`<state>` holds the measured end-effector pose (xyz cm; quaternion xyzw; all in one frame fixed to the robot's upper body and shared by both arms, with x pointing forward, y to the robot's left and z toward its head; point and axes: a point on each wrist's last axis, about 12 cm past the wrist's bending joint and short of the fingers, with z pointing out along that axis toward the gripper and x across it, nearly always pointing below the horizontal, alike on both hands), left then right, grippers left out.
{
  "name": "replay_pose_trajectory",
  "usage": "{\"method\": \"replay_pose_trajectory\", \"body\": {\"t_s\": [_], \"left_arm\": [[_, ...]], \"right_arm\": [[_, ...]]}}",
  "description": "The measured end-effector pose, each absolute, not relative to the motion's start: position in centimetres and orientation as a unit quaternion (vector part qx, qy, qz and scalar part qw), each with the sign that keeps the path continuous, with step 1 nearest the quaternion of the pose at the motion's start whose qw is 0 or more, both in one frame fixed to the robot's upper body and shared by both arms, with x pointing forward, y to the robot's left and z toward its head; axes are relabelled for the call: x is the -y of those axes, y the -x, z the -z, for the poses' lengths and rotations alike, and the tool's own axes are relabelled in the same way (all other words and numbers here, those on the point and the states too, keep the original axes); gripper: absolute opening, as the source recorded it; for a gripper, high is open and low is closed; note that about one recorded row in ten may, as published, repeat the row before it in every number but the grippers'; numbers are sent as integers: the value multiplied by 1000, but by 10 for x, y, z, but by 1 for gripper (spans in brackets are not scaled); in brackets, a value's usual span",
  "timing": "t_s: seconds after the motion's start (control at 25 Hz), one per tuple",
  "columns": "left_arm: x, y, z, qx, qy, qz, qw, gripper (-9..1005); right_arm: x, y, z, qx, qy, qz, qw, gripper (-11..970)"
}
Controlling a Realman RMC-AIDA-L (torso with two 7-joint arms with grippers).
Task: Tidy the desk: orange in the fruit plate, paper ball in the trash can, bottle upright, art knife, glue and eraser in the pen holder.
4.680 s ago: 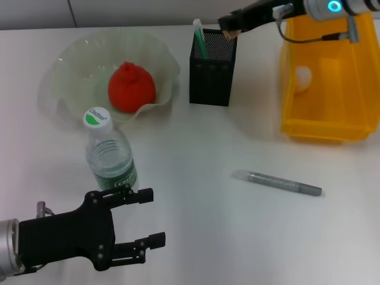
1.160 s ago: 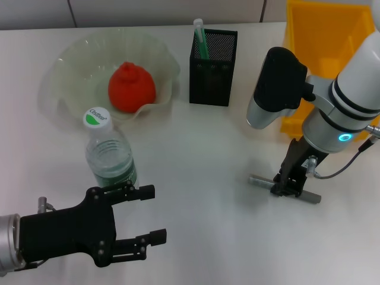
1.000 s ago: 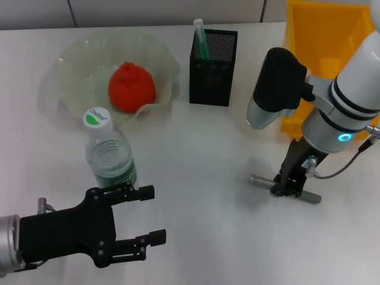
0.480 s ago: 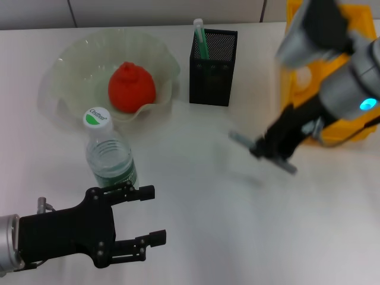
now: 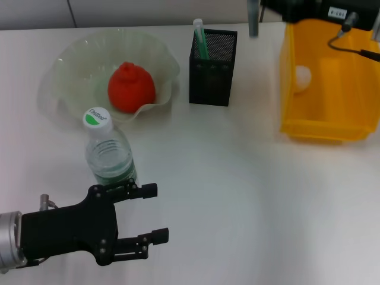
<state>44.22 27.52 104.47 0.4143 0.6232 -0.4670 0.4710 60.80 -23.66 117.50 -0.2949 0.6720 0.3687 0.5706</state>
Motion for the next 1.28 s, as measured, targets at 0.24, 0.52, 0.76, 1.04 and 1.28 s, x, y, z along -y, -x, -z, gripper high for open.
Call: {"method": "replay_pose_trajectory", "body": {"t_s": [0.24,0.52,0.76,1.04,1.28], "left_arm": [[-274,-442,-1044,-623,-414,468,471,784],[-274,-441,-1044,-622,-415,468,471,784],[-274,-441,-1044,-620,-416,470,471,784],[-272,-441,-1045,-618,-421,472,468,784],[-271,-442,-1045,-616,-421,473,468,784]], "right_arm": [[216,-625,-1142,-643,274,-347,625,134],[188,-642,-1129,-668,276,-320,612,134],[183,-645,-1126,-674,280,-310,609,135],[186,-643,-1123,-677,276,-308,608,134],[188,-643,-1121,-681,273,-305,607,133]]}}
